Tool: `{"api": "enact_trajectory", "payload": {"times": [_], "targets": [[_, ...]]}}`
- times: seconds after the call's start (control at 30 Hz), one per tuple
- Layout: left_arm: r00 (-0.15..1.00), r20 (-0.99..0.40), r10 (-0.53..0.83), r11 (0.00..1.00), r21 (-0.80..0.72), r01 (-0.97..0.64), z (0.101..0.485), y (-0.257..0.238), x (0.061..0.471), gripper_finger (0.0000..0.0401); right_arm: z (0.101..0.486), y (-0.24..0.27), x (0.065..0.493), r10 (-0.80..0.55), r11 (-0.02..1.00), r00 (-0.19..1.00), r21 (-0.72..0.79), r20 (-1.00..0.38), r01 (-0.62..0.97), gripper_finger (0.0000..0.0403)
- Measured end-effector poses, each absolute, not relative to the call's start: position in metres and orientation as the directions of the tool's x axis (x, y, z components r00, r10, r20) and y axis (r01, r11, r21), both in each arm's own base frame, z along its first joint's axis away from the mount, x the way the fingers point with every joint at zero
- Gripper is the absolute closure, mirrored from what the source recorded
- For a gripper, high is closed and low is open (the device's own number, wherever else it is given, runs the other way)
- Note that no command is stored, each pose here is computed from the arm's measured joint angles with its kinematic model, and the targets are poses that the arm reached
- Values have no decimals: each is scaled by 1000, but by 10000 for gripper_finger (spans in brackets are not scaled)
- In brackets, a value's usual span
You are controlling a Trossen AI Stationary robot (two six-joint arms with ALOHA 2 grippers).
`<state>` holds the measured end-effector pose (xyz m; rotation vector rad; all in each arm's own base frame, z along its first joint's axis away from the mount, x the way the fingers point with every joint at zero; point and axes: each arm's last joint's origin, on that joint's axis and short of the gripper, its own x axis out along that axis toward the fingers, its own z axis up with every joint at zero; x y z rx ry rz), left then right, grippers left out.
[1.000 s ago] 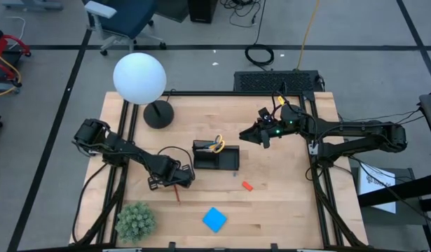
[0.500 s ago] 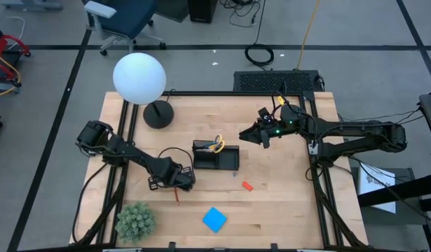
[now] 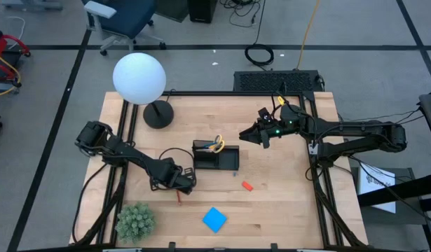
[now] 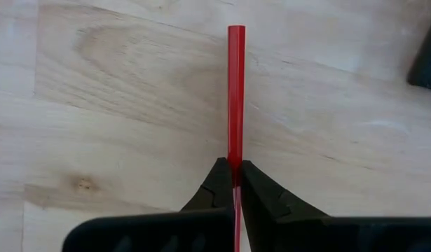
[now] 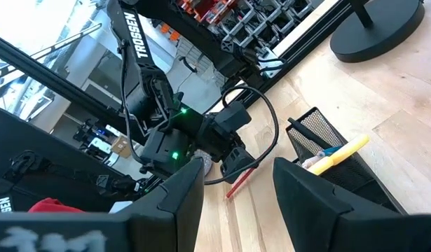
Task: Pick and place office supplies into organizer
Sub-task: Put the red pencil into the desk organizer
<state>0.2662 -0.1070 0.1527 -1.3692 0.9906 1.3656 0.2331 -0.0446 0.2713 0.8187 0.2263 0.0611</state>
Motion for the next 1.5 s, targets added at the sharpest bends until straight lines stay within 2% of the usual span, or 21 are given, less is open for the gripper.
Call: {"api": "enact_trajectory", "payload": {"times": [0.13,0.4,0.67,1.07,1.3,1.5], "targets": [[105,-991,87,-224,-122,-967,160,-111,265,401,271,-45,233,141,680,974,732,-176,34,243],[279,-934,224,-183,-321,-929,193,-111,253,401,273,-45,233,139,662,977,749,-161,29,243],[453,-829,329,-63,-498,-865,227,-106,241,401,280,-45,234,137,628,987,778,-89,-17,243],[714,-535,451,157,-740,-654,271,-100,248,401,290,-43,234,188,561,982,820,7,-113,243],[814,-386,434,268,-807,-526,290,-95,266,400,293,-42,235,196,555,980,819,39,-144,243],[854,-258,452,333,-840,-429,307,-83,279,400,292,-37,238,216,551,975,819,41,-157,243]]}}
